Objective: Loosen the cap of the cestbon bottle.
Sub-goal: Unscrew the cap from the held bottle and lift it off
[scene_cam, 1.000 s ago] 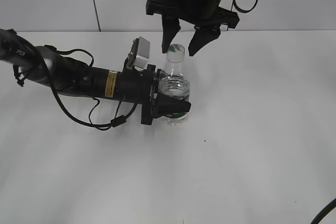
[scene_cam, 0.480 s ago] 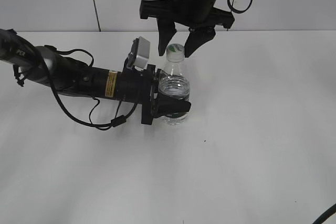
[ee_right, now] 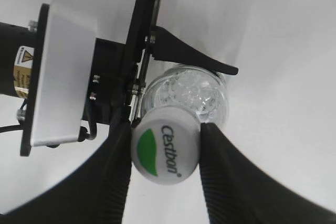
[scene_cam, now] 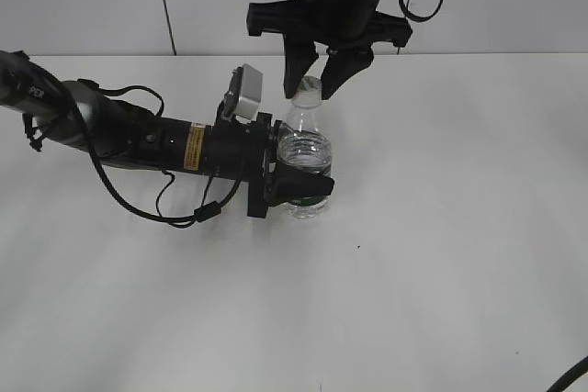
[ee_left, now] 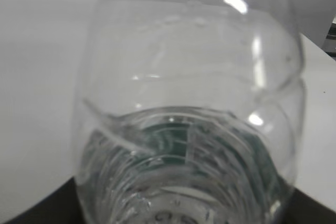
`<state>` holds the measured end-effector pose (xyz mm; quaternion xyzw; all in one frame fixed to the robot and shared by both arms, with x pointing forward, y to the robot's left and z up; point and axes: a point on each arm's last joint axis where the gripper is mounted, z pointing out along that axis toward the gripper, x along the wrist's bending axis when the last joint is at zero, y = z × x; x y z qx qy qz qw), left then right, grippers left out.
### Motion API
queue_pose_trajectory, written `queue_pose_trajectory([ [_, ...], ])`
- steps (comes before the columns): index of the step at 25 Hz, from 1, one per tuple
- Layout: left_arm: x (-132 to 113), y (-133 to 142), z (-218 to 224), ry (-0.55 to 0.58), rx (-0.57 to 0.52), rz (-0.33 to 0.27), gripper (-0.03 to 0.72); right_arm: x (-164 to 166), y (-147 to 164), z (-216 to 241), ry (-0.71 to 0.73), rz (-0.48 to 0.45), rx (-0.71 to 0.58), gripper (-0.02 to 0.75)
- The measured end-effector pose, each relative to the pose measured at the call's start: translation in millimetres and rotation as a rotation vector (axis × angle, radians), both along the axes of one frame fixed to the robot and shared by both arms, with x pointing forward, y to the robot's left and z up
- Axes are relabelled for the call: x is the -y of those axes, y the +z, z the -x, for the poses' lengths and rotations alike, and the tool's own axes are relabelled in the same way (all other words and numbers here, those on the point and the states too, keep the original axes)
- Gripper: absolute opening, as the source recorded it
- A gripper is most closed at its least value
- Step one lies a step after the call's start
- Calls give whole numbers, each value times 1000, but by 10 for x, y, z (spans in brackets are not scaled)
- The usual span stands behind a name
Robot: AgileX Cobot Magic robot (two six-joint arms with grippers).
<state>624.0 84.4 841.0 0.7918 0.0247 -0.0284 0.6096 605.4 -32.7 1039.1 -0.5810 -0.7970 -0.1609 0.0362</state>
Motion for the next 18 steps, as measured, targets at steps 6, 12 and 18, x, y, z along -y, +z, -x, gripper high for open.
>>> queue_pose_trajectory([
  [6, 0, -1, -1, 0, 5, -2, 402, 0, 0, 0, 129, 18, 41, 304],
  [12, -1, -2, 0, -3, 11, -2, 402, -3, 1, 0, 441, 57, 140, 298],
  [18, -1, -4, 3, -7, 16, -5, 402, -6, 2, 1, 687, 88, 219, 297],
])
